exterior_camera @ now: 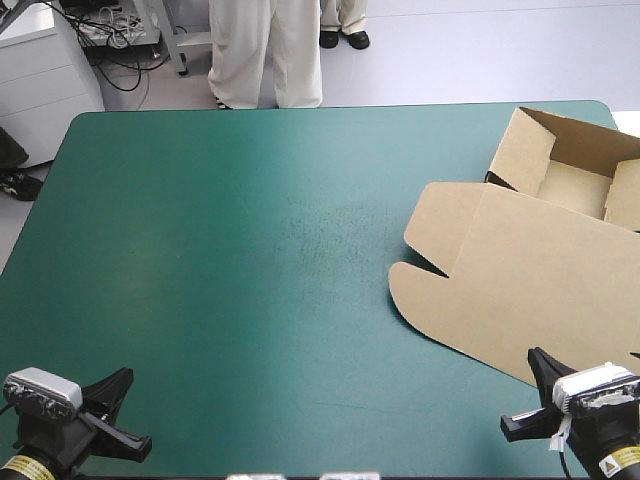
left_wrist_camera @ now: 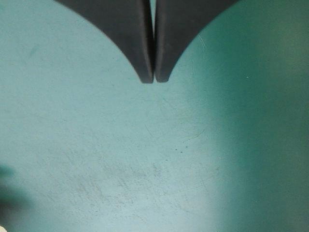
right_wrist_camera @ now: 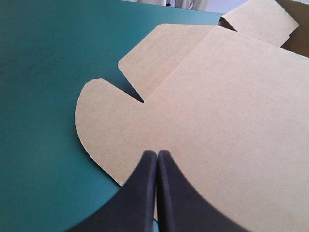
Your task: Fold the box
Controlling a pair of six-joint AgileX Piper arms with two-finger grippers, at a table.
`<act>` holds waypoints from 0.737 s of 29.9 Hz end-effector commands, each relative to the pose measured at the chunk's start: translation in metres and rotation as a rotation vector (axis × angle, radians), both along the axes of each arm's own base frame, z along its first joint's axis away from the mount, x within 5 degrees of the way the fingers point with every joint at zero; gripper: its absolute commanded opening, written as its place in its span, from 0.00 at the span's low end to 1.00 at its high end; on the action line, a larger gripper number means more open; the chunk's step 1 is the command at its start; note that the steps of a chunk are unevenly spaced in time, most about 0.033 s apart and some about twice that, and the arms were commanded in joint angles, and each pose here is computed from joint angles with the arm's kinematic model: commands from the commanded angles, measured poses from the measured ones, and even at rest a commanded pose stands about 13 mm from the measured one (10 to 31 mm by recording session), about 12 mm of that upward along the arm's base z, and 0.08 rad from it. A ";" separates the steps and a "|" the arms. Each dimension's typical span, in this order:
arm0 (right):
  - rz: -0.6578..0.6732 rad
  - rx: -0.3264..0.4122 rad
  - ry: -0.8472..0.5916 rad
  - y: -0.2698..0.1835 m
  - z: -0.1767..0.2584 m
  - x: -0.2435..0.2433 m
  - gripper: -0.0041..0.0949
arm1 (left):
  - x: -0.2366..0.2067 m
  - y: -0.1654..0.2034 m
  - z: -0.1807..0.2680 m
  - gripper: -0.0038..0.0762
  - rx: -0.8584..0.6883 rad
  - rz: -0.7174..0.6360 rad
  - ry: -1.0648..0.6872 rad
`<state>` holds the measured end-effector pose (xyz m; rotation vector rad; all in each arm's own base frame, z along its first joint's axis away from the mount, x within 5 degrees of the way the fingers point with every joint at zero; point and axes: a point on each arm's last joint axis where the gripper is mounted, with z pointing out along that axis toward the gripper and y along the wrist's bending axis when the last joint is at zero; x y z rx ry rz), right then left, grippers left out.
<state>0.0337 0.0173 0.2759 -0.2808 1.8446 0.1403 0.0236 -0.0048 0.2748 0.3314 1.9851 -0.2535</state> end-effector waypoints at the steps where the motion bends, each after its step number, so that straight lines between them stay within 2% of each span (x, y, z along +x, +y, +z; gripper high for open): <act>1: 0.000 0.019 -0.083 0.000 0.012 -0.002 0.02 | 0.001 -0.001 0.013 0.01 -0.041 -0.015 -0.089; 22: -0.002 0.002 -0.075 -0.001 0.011 -0.002 0.02 | 0.001 -0.001 0.013 0.01 -0.042 -0.016 -0.090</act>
